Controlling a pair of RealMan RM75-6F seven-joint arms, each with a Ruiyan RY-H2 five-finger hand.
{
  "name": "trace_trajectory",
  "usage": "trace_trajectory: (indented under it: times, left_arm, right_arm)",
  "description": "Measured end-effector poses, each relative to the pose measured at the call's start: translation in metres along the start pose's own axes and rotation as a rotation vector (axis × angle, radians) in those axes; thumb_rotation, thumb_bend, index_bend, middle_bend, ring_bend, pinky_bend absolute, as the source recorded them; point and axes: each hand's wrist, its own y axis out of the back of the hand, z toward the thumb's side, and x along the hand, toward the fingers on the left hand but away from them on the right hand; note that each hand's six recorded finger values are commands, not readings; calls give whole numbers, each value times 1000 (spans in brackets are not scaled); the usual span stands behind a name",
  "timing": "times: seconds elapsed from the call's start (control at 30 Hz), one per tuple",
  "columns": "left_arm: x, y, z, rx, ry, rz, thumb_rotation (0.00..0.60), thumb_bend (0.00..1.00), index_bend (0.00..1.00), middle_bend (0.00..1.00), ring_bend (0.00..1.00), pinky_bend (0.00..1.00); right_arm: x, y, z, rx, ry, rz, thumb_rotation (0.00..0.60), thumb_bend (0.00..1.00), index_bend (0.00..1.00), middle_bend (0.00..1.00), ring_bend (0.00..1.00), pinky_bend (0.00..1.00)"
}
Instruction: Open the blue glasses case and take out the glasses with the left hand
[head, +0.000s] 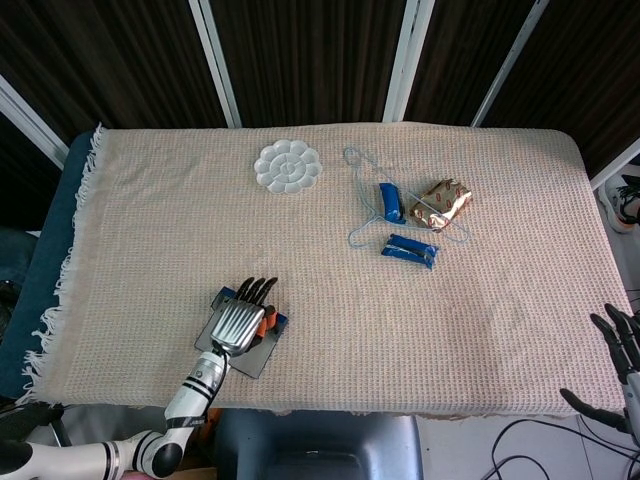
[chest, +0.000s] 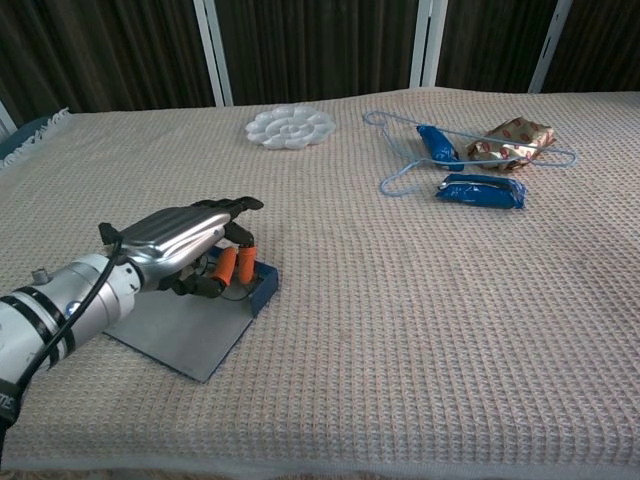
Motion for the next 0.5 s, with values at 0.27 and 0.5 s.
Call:
trace_trajectory:
  times: [0.27, 0.5]
  left_arm:
    - [15, 10, -8, -8, 52, 39, 600, 762, 203, 0, 0, 0]
    - [19, 17, -15, -14, 78, 60, 600, 759, 169, 0, 0, 0]
  right_arm:
    - [0, 2, -2, -5, -4, -4, 600, 134, 0, 0, 0, 0]
    - [0, 1, -1, -4, -3, -3, 600, 134, 0, 0, 0, 0]
